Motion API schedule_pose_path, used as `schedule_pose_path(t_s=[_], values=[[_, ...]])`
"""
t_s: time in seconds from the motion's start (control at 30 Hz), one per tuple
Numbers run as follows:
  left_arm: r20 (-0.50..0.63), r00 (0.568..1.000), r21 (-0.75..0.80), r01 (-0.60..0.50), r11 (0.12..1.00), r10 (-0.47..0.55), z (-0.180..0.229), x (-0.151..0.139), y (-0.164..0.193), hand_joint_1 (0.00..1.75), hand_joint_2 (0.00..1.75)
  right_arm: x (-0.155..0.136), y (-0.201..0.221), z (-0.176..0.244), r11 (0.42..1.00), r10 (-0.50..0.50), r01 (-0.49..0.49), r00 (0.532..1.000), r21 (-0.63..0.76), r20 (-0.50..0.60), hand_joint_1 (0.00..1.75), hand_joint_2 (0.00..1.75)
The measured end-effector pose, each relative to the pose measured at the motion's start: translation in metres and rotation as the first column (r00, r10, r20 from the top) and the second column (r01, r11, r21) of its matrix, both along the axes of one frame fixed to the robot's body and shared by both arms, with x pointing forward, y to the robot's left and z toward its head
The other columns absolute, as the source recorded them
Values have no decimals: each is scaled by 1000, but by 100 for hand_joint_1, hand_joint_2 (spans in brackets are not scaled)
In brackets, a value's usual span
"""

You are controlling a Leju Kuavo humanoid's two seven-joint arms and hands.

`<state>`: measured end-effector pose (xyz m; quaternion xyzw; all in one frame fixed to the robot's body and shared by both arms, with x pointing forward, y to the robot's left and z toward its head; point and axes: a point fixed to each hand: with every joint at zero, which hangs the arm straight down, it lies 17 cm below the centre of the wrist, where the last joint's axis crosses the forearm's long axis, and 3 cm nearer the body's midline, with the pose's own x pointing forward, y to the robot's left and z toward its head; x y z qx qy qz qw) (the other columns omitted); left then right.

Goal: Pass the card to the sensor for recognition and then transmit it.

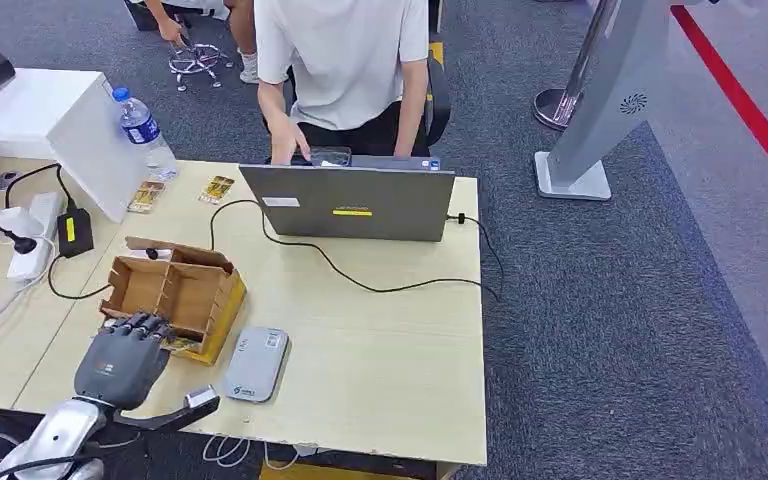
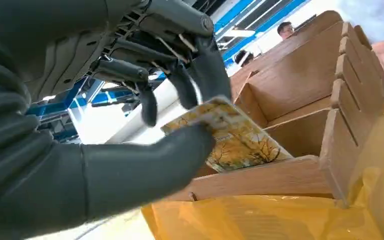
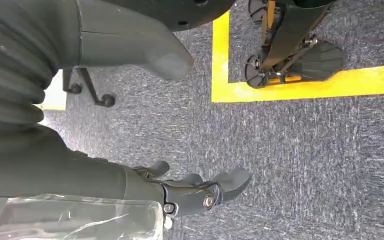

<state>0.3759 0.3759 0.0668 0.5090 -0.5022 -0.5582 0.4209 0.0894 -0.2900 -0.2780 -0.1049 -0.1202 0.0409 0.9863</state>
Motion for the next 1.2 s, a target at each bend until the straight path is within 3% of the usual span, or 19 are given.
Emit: schedule_pose_path(t_s=[0.5,0.8,0.93,1.03,1.2], values=[[62,998,-17,1,1000,0,12,-3,1,175,175,1,0,0,1000,4,-4,1000,2,2,0,175],[203,975,-63,106,992,-91,74,-27,-26,175,175,-1,-3,0,999,-43,43,999,3,4,0,175],[357,914,-64,229,971,-192,130,-54,-55,175,175,-2,-4,0,998,-70,70,998,4,7,0,175],[536,810,-86,332,939,-238,193,-69,-70,175,175,-3,-5,0,998,-69,69,998,2,6,0,175],[700,676,-49,368,929,-230,292,-21,-67,175,175,5,-2,1,1000,-10,10,1000,4,17,0,175]])
